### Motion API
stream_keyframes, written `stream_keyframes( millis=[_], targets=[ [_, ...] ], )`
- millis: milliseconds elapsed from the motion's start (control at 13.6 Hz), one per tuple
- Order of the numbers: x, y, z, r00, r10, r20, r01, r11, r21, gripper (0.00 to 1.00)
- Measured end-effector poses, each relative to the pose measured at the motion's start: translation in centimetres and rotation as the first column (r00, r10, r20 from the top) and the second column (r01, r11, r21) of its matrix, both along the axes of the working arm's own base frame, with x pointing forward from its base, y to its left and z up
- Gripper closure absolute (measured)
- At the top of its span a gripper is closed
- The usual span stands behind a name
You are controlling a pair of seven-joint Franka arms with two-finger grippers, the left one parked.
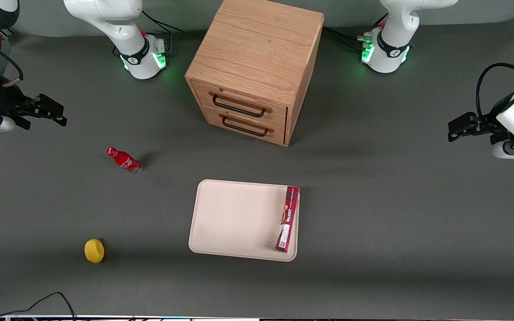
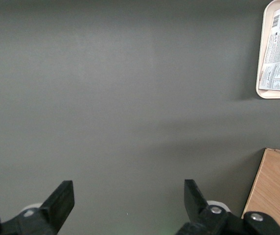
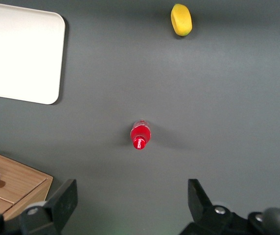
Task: Place coke bottle on tray
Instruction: 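Move the open right gripper toward the red Coca-Cola bottle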
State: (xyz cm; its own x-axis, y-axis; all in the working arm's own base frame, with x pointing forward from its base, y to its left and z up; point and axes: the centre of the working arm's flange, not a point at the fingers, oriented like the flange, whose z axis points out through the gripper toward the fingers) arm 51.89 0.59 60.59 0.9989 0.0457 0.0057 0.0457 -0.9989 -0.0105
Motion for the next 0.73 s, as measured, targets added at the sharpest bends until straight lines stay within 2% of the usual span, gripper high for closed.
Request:
stream_keyframes(
  millis=[220, 514, 734],
  targets=[
    [-0.1, -0.7, 0.4, 1.000, -0.012, -0.014, 0.012, 1.000, 0.000, 0.00],
    [0.8, -1.0, -0.9, 0.998, -0.019, -0.063, 0.019, 1.000, 0.005, 0.00],
    [2.6, -0.7, -4.5, 0.993, -0.018, -0.117, 0.023, 0.999, 0.040, 0.00]
  ],
)
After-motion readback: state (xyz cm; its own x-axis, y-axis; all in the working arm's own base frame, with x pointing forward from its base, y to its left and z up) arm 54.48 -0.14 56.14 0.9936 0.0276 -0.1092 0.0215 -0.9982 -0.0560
